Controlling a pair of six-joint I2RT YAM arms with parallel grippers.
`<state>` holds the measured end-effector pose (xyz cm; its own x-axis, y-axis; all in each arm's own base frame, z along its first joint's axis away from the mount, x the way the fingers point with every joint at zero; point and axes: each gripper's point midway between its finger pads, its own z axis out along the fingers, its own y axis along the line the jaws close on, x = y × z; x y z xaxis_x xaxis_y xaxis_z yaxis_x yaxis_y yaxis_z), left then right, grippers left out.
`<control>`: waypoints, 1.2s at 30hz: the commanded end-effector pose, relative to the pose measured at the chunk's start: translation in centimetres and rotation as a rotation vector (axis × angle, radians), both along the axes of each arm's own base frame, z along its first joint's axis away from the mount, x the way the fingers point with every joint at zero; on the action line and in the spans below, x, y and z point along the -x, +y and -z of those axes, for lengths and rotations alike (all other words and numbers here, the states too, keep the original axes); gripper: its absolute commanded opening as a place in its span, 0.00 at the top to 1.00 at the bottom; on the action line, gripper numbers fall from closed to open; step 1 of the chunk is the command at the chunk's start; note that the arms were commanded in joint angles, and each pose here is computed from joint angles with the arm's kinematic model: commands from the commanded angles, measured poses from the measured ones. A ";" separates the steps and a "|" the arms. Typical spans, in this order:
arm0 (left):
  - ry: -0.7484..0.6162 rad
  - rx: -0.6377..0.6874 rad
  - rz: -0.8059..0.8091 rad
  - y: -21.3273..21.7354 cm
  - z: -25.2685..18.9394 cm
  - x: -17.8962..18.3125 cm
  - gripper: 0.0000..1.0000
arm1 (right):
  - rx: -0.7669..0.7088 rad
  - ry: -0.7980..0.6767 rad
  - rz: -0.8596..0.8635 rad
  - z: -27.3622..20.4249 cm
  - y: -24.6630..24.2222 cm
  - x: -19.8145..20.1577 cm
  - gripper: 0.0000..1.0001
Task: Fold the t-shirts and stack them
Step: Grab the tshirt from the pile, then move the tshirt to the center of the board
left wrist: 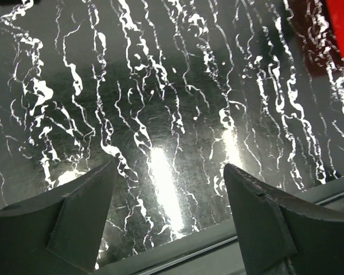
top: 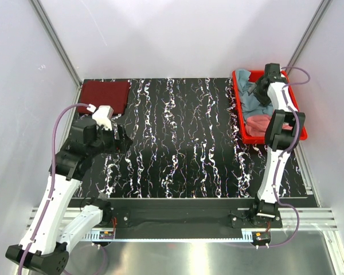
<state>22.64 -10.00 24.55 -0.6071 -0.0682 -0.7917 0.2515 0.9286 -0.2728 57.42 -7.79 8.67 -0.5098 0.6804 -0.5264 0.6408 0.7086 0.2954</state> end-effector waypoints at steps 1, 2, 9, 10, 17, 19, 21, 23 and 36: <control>-0.047 -0.029 -0.010 0.4 -1.3 -0.6 0.21 | 0.043 -0.050 0.074 -1.5 -1.7 -1.6 0.23; -0.043 -0.031 -0.011 0.5 -1.2 -0.6 0.21 | 0.048 -0.057 0.075 -1.5 -1.8 -1.7 0.24; -0.046 -0.018 -0.006 0.2 -1.8 -0.8 0.25 | -0.021 -0.093 0.078 -1.9 -2.7 -3.1 0.97; -0.044 -0.018 -0.003 0.2 -1.9 -0.7 0.26 | -0.020 -0.110 0.084 -2.9 -2.8 -3.3 1.00; -0.060 0.030 -0.022 -0.1 -3.6 -0.8 0.32 | 0.037 -0.545 -0.020 -23.6 -1.9 -5.0 1.00; -0.060 0.050 -0.016 -0.4 -4.5 -0.7 0.33 | 0.006 -0.774 -0.102 -32.1 0.2 -4.0 1.00; -0.072 0.071 -0.014 -0.6 -5.7 -0.6 0.35 | -0.112 -0.961 -0.187 -39.4 3.9 -1.4 1.00; -0.069 0.096 -0.020 -0.8 -6.3 -0.3 0.37 | -0.216 -1.027 -0.267 -42.9 7.6 0.8 1.00; -0.144 0.275 -0.181 1.3 -12.2 4.8 0.33 | -0.632 -0.324 -1.058 -30.3 41.6 27.3 0.46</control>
